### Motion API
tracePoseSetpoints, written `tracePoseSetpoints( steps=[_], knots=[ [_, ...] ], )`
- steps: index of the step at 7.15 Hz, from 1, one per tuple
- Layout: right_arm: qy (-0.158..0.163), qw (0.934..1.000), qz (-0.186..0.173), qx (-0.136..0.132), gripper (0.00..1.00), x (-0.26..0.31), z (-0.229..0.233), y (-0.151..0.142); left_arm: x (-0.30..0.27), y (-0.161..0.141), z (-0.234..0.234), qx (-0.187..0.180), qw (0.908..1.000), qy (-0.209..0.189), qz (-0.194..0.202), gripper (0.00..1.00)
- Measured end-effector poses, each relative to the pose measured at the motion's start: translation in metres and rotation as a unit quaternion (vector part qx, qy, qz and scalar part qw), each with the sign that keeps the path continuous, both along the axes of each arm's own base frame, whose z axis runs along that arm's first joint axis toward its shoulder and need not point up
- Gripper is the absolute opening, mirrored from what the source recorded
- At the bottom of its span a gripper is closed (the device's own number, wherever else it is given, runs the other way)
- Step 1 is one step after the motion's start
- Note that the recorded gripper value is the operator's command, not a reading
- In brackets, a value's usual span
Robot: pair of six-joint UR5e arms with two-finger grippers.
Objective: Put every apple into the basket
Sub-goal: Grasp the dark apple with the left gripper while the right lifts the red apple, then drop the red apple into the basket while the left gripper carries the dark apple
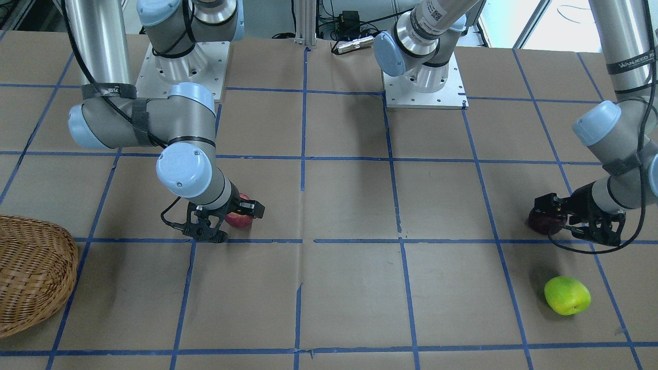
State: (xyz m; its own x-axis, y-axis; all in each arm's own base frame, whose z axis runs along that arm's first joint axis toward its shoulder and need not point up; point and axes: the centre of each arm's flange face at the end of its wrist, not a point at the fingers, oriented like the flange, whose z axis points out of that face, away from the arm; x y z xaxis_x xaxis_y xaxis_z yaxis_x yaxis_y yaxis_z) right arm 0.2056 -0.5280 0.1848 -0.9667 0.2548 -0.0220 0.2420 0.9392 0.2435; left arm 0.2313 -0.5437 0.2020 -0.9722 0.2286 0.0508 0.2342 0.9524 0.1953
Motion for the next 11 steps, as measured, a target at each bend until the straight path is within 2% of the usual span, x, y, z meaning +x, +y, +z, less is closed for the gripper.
tracePoseSetpoints(
  steps=[1,3,4,5,7,9,10,11],
  knots=[
    [0.000,1.0000,-0.001,-0.001,0.00,0.000,-0.001,0.000,0.000,0.000,-0.001,0.000,1.0000,0.000,0.001,0.30],
    [-0.003,0.9999,-0.006,-0.011,0.00,0.000,0.009,-0.003,-0.001,-0.003,0.009,-0.006,1.0000,-0.004,0.000,0.27],
    [-0.006,0.9996,-0.008,-0.028,0.00,-0.004,0.028,-0.006,-0.013,-0.008,0.035,-0.021,0.9997,-0.007,-0.005,0.27],
    [-0.002,0.9984,-0.014,-0.055,0.00,-0.016,0.060,-0.015,-0.042,-0.014,0.067,-0.037,0.9992,-0.003,-0.012,0.27],
    [0.013,0.9945,-0.034,-0.098,0.00,-0.091,0.133,-0.055,-0.158,-0.016,0.114,-0.046,0.9989,0.002,-0.002,0.23],
    [0.053,0.9906,0.018,-0.125,0.00,-0.222,0.192,-0.088,-0.306,-0.003,0.117,-0.054,0.9959,-0.003,0.072,0.23],
    [0.066,0.9893,0.047,-0.122,0.00,-0.286,0.195,-0.090,-0.379,0.009,0.114,-0.063,0.9906,-0.012,0.121,0.23],
    [0.066,0.9897,0.063,-0.111,0.00,-0.351,0.178,-0.089,-0.450,0.026,0.106,-0.071,0.9833,-0.018,0.166,0.23]
  ],
)
